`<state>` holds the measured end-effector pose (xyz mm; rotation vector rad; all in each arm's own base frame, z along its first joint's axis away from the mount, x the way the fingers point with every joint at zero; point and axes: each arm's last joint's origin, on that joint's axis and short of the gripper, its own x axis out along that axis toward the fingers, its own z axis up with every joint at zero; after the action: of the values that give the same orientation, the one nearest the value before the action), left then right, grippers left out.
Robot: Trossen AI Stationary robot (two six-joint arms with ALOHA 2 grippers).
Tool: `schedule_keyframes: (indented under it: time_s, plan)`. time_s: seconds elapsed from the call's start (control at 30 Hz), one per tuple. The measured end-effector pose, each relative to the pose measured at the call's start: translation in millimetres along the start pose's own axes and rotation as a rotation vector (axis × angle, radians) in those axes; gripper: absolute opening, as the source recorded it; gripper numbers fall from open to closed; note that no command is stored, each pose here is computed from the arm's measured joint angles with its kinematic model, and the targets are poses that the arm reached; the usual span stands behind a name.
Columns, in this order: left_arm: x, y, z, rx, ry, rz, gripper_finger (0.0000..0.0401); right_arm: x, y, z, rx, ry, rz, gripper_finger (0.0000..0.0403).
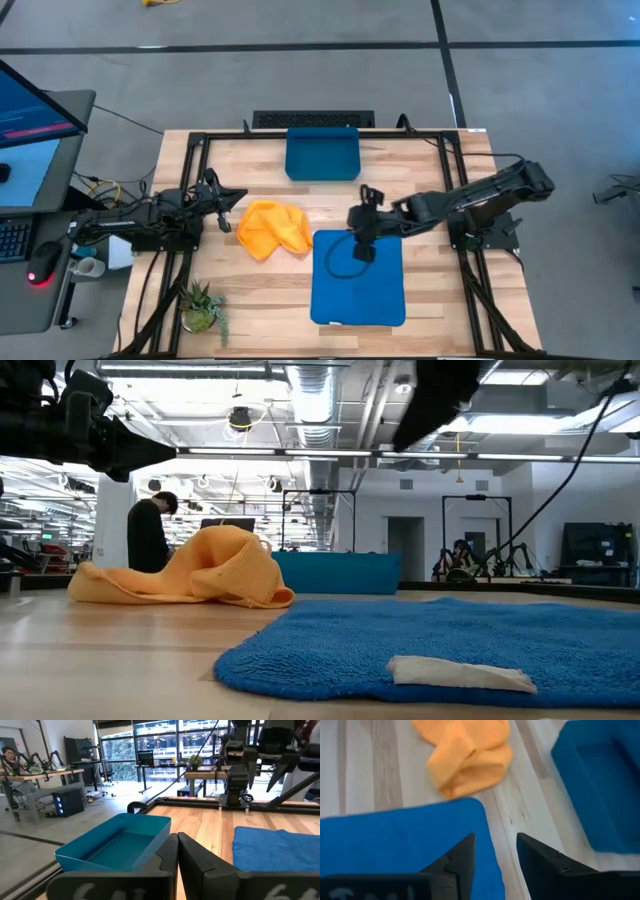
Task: Roll microfiber towels into tight, uniform cylinder then place into a basket
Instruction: Fold the blue microfiber towel
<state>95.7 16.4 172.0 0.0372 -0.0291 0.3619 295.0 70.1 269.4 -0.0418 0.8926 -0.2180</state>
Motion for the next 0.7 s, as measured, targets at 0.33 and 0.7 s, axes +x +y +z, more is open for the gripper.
schedule_keyframes:
  time_s: [0.33, 0.7]
  plan:
    - [0, 0, 0, 0.037, -0.002, -0.001, 0.0000, -14, -17, -45, 0.013, -0.026, 0.007, 0.0166]
    - [0, -2, 0, -0.001, -0.001, -0.070, 0.0010, -30, -28, -75, 0.009, -0.051, 0.024, 0.0165]
